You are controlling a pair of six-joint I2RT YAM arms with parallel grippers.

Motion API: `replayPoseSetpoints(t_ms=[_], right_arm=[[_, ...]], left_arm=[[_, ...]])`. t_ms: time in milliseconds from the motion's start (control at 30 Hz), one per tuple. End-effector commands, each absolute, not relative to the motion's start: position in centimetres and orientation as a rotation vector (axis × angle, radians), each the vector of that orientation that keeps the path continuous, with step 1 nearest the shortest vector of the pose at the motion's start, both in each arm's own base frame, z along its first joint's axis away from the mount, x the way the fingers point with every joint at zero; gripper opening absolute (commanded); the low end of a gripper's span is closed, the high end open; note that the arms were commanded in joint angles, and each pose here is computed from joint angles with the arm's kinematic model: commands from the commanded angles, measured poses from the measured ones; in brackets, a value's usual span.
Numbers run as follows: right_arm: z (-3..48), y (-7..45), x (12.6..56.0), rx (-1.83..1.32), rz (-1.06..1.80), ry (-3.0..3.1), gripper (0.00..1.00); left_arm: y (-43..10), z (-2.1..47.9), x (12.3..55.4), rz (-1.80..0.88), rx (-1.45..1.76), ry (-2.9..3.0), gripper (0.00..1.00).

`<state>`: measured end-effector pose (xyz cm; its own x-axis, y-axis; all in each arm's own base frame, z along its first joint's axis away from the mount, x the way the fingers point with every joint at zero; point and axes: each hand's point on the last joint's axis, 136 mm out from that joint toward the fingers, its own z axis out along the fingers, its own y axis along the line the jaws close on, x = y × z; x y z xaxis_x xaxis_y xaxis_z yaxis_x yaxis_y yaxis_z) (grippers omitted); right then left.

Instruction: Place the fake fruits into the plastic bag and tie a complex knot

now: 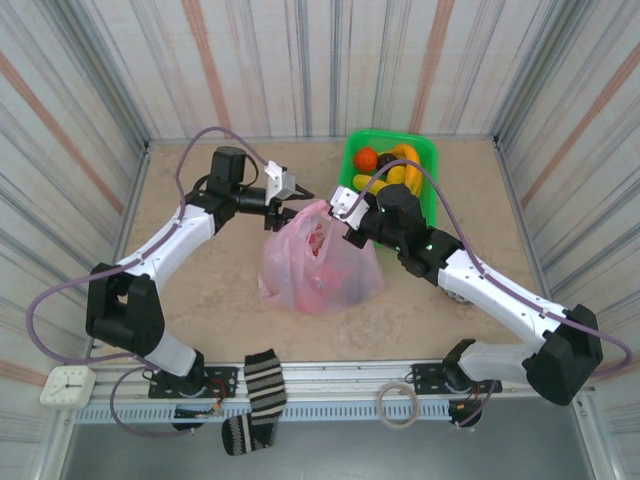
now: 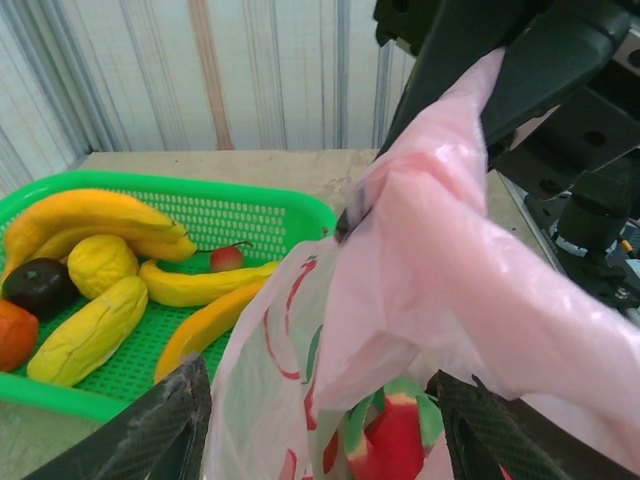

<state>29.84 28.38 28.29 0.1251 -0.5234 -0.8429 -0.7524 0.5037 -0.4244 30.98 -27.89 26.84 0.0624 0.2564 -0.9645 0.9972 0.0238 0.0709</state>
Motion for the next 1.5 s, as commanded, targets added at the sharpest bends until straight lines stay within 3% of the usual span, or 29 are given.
replayPoseSetpoints(t_ms=[0,400,900,1000,1200,1333,1400,1467], right_arm=[[28.9,28.3,29.3,-1.112,0.295,1.523,0.0],[28.9,28.6,29.1,-1.11,0.323,1.524,0.0],[28.1,28.3,29.2,-1.127,0.312,1.563,0.0],[27.9,28.1,29.4,-1.126,0.308,1.588,0.0],[28.8,27.1,29.0,-1.092,0.405,1.612,0.08],[28.7,26.7,28.6,-1.107,0.431,1.623,0.25],[28.8,26.5,28.5,-1.102,0.445,1.624,0.27],[28.9,26.3,28.4,-1.1,0.452,1.625,0.34]], left_arm=[[-28.5,27.0,30.1,-1.018,1.435,1.318,0.61],[-29.1,26.9,30.4,-1.038,1.431,1.333,0.39],[-29.2,28.1,29.9,-1.045,1.434,1.305,0.02],[-29.1,28.6,29.7,-1.039,1.433,1.296,0.0],[-28.8,29.1,29.6,-1.012,1.427,1.325,0.0],[-28.7,29.7,29.5,-1.016,1.422,1.322,0.0],[-28.8,29.8,29.5,-1.022,1.418,1.327,0.0],[-28.7,29.9,29.7,-1.012,1.41,1.343,0.0]])
